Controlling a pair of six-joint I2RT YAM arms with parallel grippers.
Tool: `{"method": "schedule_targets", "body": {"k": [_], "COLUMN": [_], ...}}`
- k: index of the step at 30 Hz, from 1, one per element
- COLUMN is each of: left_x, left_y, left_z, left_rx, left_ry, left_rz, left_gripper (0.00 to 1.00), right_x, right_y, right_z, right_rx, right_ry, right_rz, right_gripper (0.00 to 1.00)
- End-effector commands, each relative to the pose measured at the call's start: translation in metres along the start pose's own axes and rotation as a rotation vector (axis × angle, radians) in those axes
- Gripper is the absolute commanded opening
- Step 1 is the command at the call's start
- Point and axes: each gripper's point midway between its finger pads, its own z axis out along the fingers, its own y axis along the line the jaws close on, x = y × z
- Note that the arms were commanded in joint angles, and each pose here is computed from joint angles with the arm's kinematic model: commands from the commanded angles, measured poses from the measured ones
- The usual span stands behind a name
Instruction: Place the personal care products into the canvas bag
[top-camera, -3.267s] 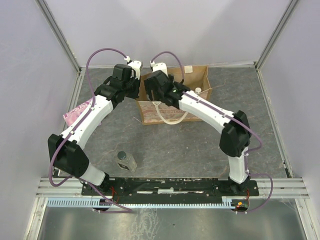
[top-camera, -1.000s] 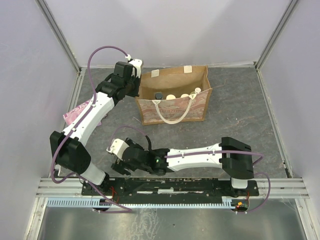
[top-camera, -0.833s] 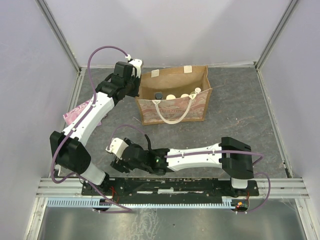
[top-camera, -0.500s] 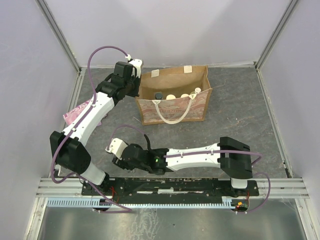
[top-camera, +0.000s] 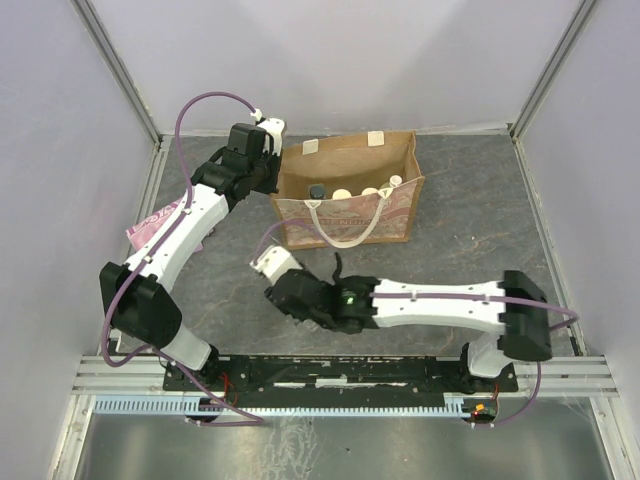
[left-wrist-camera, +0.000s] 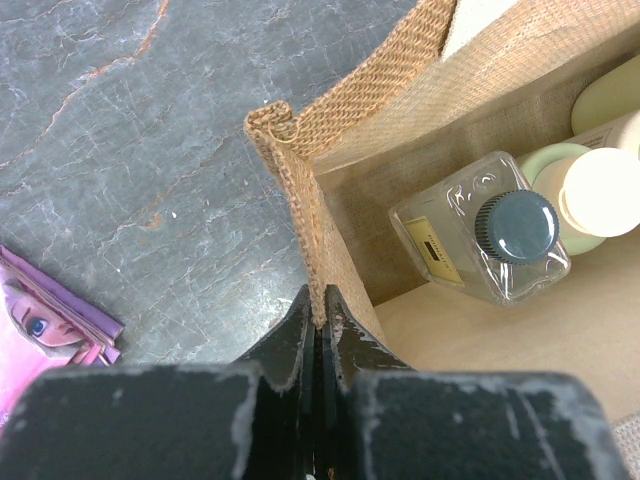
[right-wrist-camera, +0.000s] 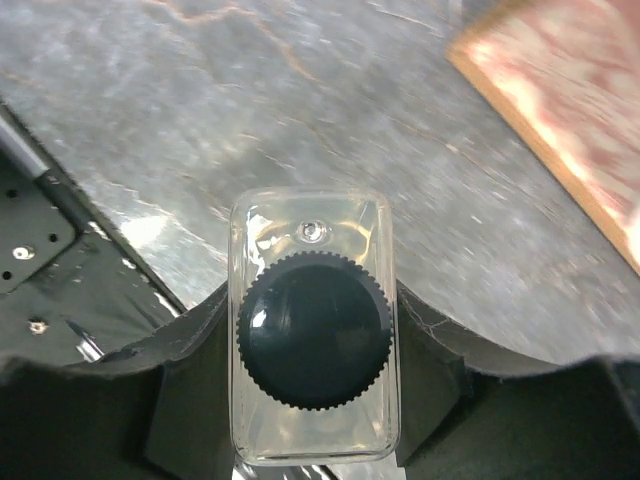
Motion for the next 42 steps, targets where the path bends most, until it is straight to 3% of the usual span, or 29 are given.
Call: {"method": "schedule_targets", "body": {"k": [1, 7, 13, 27, 35, 42], "left_x": [-0.037, -0.033, -0.033, -0.027, -0.027, -0.026], "left_y": [0.01, 0.005, 0.004, 0.001, 0.003, -0.003], "left_z": [-0.026, -0.024, -0.027, -0.03, -0.037, -0.036], "left_rx": [-0.023, 0.005, 0.013, 0.026, 0.022, 0.053], "left_ry": [-0.117, -0.106, -0.114, -0.106, -0.115, -0.112], "left_rz": [0.022, 0.019, 0.02, 0.019, 0.02, 0.01], "left_gripper": [0.03, 0.03, 0.03, 0.03, 0.03, 0.03], "right_x": [-0.079, -0.115, -0.154, -0.266, -0.293, -0.287], "right_y": [-0.074, -0.149, -0.191, -0.211, -0.244, -0.27], "right_z": [-0.087, -0.171, -0.221, -0.179, -0.162, -0.143], "right_rx": [0.201, 0.373, 0.396, 0.192, 0.184, 0.221], "right_ry": [-0.207, -0.384, -0.594, -0.773, -0.809, -0.801], "right_rz": [0.274, 0.472, 0.576, 0.539, 0.56, 0.616], "right_gripper": [0.0, 0.0, 0.0, 0.0, 0.0, 0.0]}}
